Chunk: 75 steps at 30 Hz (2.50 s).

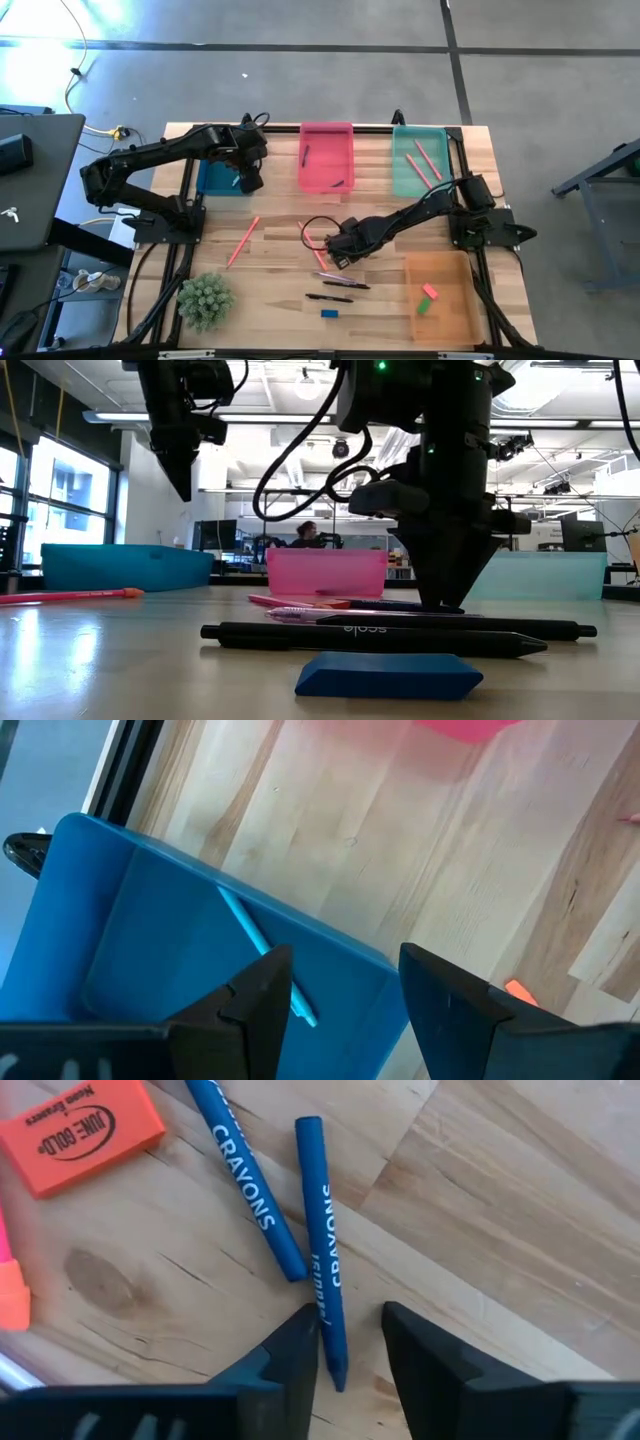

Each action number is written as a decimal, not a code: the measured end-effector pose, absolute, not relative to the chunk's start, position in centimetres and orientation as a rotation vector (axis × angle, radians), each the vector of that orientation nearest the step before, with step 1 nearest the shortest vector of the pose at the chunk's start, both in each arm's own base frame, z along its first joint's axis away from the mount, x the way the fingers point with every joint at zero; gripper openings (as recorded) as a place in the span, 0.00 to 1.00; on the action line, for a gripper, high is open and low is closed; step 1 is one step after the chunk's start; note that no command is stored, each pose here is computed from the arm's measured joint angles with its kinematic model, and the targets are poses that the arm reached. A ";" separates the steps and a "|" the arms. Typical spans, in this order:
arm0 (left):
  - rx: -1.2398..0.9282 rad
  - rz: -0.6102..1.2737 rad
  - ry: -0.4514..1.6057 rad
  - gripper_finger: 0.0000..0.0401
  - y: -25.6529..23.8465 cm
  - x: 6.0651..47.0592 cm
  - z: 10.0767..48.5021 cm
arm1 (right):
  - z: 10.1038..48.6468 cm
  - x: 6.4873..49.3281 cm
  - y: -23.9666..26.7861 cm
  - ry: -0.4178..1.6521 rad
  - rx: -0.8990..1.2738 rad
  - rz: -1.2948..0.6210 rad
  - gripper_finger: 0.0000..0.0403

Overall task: Sort crayons/erasers/pens/pencils in bins
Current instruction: Put the blue crayon into the pink bin

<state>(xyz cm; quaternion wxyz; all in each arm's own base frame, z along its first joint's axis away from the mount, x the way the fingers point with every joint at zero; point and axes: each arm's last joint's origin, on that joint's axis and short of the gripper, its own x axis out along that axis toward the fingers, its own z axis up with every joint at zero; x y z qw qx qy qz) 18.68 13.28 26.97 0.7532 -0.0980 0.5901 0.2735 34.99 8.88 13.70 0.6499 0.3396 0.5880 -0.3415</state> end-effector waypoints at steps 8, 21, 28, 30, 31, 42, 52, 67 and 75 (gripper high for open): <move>-0.210 0.594 1.290 0.43 13.3 18.7 27.0 | 13.6 34.8 8.8 1.350 0.760 -0.784 0.06; -0.208 0.591 1.292 0.43 13.3 18.7 27.0 | 14.5 34.2 8.5 1.381 0.738 -0.772 0.03; -0.211 0.587 1.293 0.43 13.2 18.7 27.0 | 16.6 33.8 7.8 1.321 0.750 -0.770 0.03; -0.214 0.583 1.293 0.43 13.2 18.7 27.0 | 17.5 33.7 7.4 1.281 0.752 -0.774 0.03; -0.215 0.581 1.292 0.43 13.2 18.7 27.0 | 18.1 33.7 7.2 1.260 0.756 -0.774 0.03; -0.234 0.573 1.285 0.43 13.2 18.7 27.0 | 23.2 33.1 2.4 1.029 0.728 -0.767 0.03; -0.318 0.614 1.257 0.43 13.1 18.7 27.0 | 25.4 34.7 -4.3 0.804 0.602 -0.664 0.03; -0.506 0.688 1.190 0.43 11.8 19.6 26.9 | 23.3 36.3 -13.0 0.692 0.481 -0.636 0.03; -0.561 0.698 1.167 0.43 9.7 20.7 26.9 | 20.3 36.5 -14.1 0.809 0.528 -0.620 0.03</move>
